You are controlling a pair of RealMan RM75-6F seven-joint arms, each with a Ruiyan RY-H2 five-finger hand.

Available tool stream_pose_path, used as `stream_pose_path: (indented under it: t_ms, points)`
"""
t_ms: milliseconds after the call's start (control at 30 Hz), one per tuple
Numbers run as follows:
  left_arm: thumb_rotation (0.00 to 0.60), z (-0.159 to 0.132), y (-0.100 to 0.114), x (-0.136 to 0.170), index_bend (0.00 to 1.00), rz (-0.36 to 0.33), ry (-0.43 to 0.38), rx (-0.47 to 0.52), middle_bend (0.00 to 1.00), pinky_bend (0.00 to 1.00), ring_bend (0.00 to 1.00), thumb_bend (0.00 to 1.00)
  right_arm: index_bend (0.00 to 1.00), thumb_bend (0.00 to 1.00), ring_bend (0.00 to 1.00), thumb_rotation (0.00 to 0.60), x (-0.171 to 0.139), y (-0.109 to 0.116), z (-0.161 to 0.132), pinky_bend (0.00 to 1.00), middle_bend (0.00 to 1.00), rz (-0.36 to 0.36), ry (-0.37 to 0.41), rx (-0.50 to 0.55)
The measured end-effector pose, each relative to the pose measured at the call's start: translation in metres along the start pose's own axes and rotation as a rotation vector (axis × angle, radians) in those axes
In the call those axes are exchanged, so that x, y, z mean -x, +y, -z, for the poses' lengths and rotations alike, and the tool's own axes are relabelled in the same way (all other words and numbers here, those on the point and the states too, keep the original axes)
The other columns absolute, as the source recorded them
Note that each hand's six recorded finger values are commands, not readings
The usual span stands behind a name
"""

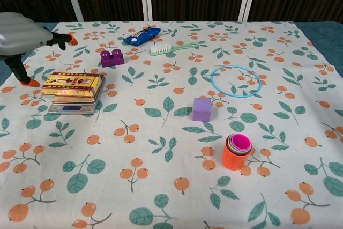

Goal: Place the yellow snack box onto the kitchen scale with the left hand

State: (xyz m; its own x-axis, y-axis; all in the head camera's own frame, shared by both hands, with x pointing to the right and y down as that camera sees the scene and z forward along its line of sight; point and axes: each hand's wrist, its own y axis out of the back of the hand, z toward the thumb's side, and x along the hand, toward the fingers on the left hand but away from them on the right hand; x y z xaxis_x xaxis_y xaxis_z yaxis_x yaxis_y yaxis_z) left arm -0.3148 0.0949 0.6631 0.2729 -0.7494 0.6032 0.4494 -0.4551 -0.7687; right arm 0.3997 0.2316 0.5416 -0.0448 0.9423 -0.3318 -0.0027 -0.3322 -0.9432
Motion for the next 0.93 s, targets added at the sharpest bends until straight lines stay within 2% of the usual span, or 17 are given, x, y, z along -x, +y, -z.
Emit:
stream_pose_path:
  t_ms: [67, 233, 333, 400, 533, 733, 933]
  points:
    - [0.600, 0.005, 0.011, 0.010, 0.05, -0.049, 0.026, 0.034, 0.17, 0.24, 0.16, 0.13, 0.03, 0.51, 0.06, 0.600, 0.000, 0.000, 0.000, 0.01, 0.07, -0.001, 0.002, -0.001]
    - [0.600, 0.027, 0.040, 0.051, 0.04, -0.229, 0.097, 0.148, 0.14, 0.21, 0.13, 0.12, 0.03, 0.51, 0.06, 0.600, -0.001, 0.001, -0.001, 0.01, 0.07, -0.002, 0.008, 0.001]
    - [0.600, 0.042, 0.043, 0.081, 0.03, -0.295, 0.119, 0.230, 0.10, 0.17, 0.09, 0.11, 0.03, 0.51, 0.06, 0.600, -0.001, 0.002, -0.001, 0.01, 0.07, 0.001, 0.013, 0.004]
    - [0.600, 0.052, 0.033, 0.103, 0.02, -0.289, 0.134, 0.275, 0.08, 0.14, 0.06, 0.10, 0.03, 0.51, 0.06, 0.600, -0.001, 0.002, -0.002, 0.01, 0.07, 0.003, 0.016, 0.005]
    - [0.600, 0.062, 0.008, 0.134, 0.01, -0.223, 0.146, 0.333, 0.03, 0.09, 0.01, 0.08, 0.03, 0.51, 0.06, 0.600, -0.001, 0.003, -0.003, 0.01, 0.07, 0.007, 0.023, 0.007]
    - [0.600, 0.074, -0.018, 0.158, 0.00, -0.173, 0.168, 0.380, 0.01, 0.06, 0.00, 0.05, 0.03, 0.51, 0.06, 0.600, -0.002, 0.003, -0.002, 0.01, 0.07, 0.009, 0.023, 0.008]
    - [0.600, 0.080, -0.028, 0.165, 0.00, -0.178, 0.171, 0.442, 0.01, 0.06, 0.00, 0.05, 0.03, 0.51, 0.06, 0.600, -0.002, 0.004, -0.002, 0.01, 0.07, 0.012, 0.023, 0.009]
